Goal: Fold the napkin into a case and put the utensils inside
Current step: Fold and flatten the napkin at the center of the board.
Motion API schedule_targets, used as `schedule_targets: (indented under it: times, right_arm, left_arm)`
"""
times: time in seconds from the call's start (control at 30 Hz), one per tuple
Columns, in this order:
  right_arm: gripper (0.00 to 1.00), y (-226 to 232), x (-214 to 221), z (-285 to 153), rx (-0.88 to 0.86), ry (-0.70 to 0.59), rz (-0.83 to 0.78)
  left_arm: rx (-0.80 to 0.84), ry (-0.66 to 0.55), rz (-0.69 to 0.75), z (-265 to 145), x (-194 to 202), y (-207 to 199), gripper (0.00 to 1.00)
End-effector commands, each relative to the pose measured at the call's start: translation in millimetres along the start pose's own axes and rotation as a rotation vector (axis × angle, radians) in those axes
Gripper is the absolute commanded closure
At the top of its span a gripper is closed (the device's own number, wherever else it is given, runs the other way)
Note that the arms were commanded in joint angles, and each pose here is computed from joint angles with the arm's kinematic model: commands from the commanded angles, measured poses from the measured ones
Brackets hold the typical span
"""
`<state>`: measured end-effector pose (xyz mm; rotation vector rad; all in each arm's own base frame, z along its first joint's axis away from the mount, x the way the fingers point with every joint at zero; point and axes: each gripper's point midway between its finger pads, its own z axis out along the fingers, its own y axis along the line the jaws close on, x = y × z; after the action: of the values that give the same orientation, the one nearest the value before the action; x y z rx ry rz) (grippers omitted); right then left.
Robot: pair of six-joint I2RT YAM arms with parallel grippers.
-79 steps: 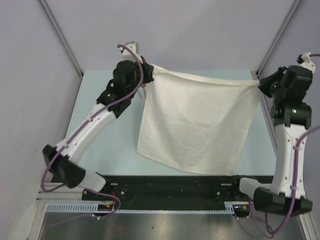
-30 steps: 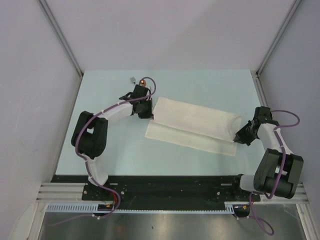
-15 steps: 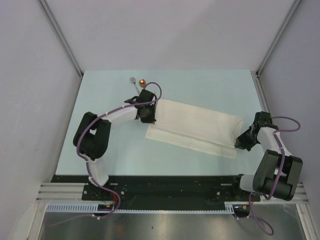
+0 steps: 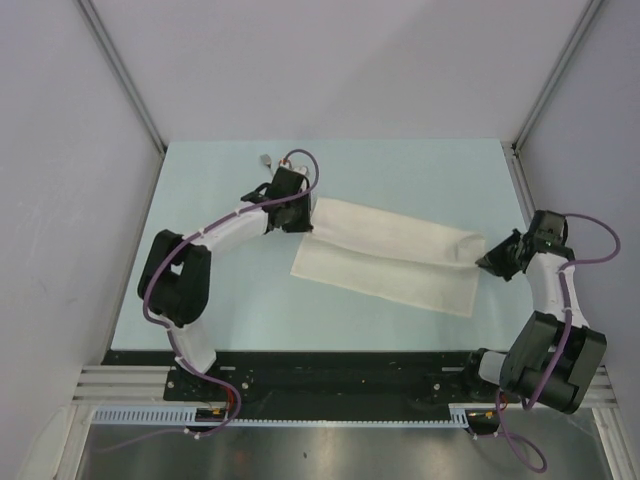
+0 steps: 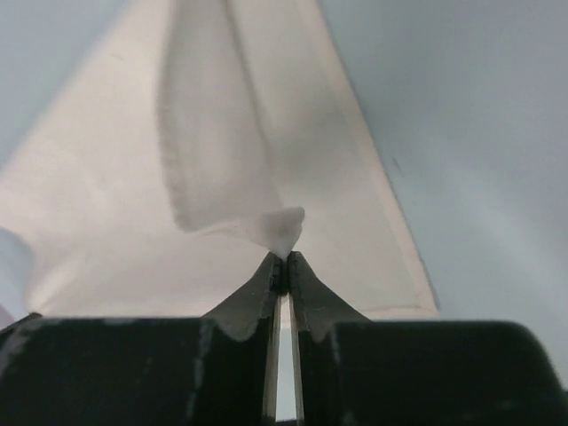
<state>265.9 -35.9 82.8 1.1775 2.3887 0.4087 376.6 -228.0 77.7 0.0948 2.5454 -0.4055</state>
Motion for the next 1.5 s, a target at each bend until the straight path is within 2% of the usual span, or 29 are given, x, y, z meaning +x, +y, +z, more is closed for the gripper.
schedule_targets:
  times: [0.0,0.03,0.07,0.27,0.43,0.53,0.73,0.8,0.93,1.1,1.33,1.47]
  right_arm:
    - [0.9,76,-72,-34,-0.27,-0.198,-0.089]
    - [0.93,87,-80,-36,-0.309,-0.211,-0.096]
    - [1.0,97,-94,-37,-0.32,-0.221,-0.09]
    - [1.0,123,-121,-21,-0.379,-0.175,-0.028]
    - [1.0,143,-137,-24,-0.471,-0.209,0.011]
    - [1.0,141,-146,-29,-0.457,-0.253,0.04]
    - [1.0,113,-156,-76,-0.33,-0.491,0.049]
    - [1.0,100,-151,-92,-0.297,-0.548,0.086]
    - [1.0,71,-120,-84,-0.255,-0.527,0.183]
    - [1.0,45,-74,-57,-0.184,-0.378,0.207]
    - [1.0,9,-33,-40,-0.046,-0.235,0.176]
    - [1.0,-11,-5,-37,0.038,-0.162,0.193]
  left_arm:
    - [0.14,-0.272,-0.051,-41,-96,-37,1.0]
    - [0.152,-0.299,-0.059,-40,-107,-40,1.0]
    - [0.169,-0.318,-0.066,-38,-119,-44,1.0]
    - [0.281,-0.45,-0.162,-41,-167,-57,1.0]
    - [0.339,-0.587,-0.157,-61,-208,-68,1.0]
    - [0.365,-0.634,-0.141,-66,-227,-75,1.0]
    - [0.356,-0.612,-0.139,-50,-238,-73,1.0]
    - [0.352,-0.598,-0.148,-46,-236,-71,1.0]
    - [0.357,-0.577,-0.157,-44,-230,-70,1.0]
    - [0.334,-0.52,-0.154,-45,-211,-64,1.0]
    - [0.169,-0.3,-0.169,-34,-142,-25,1.0]
    - [0.17,-0.26,-0.169,-38,-112,-18,1.0]
